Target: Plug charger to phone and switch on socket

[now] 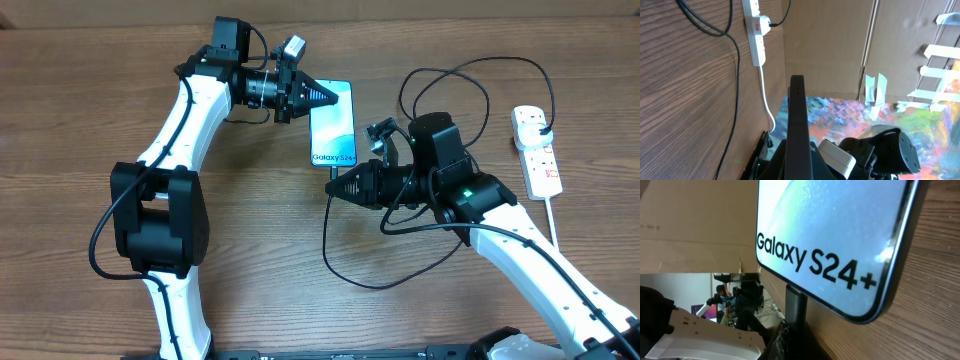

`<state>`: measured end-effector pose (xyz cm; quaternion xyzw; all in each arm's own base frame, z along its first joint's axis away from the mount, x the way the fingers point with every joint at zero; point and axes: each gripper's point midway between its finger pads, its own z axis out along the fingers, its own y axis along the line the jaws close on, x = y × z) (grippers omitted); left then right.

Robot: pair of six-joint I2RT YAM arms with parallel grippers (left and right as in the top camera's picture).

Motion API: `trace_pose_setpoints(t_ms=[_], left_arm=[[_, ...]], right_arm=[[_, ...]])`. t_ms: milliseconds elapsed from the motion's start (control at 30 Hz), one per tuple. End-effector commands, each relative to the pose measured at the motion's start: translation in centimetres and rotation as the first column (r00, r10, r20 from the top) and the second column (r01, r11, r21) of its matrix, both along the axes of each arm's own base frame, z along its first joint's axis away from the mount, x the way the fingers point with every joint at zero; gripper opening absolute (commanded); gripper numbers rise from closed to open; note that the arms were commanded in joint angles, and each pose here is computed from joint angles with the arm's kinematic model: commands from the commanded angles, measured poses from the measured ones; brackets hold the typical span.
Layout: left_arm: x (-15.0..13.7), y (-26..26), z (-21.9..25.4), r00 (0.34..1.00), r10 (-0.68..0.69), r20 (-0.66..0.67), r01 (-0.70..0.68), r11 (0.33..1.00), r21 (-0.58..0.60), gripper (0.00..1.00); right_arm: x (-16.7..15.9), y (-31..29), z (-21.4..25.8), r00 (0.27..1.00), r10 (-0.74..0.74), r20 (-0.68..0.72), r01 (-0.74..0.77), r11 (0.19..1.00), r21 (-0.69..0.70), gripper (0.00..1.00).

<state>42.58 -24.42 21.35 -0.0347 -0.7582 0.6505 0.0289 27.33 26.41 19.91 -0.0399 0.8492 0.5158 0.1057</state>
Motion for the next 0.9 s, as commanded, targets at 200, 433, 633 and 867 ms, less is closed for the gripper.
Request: trace_pose_setpoints(t_ms=[200,433,633,867], left_arm=[[-1.9,-1.6,2.2,0.996,-0.090,-0.013,0.089,0.991,-0.103,0.04],[-1.6,-1.4,2.1,0.997,-0.083,-0.005,0.082,0.992,-0.100,0.04],[-0.7,-0.8,1.1,0.999,-0.038,0.008,0.039,0.998,-0.041,0.04],[1.0,0.2,-3.1,0.997,0.063,0.050,-0.072,0.977,0.199,0.05]], right_arm=[[3.7,-2.9,0.4,0.992,-0.122,0.043,0.122,0.992,0.002,0.04],[3.5,-2.8,0.5,0.993,-0.114,0.037,0.114,0.993,0.007,0.04],[3.3,-2.9,0.1,0.993,-0.110,0.034,0.111,0.994,-0.006,0.21],[3.2,-3.4,-0.9,0.992,-0.125,0.023,0.126,0.991,-0.054,0.37]])
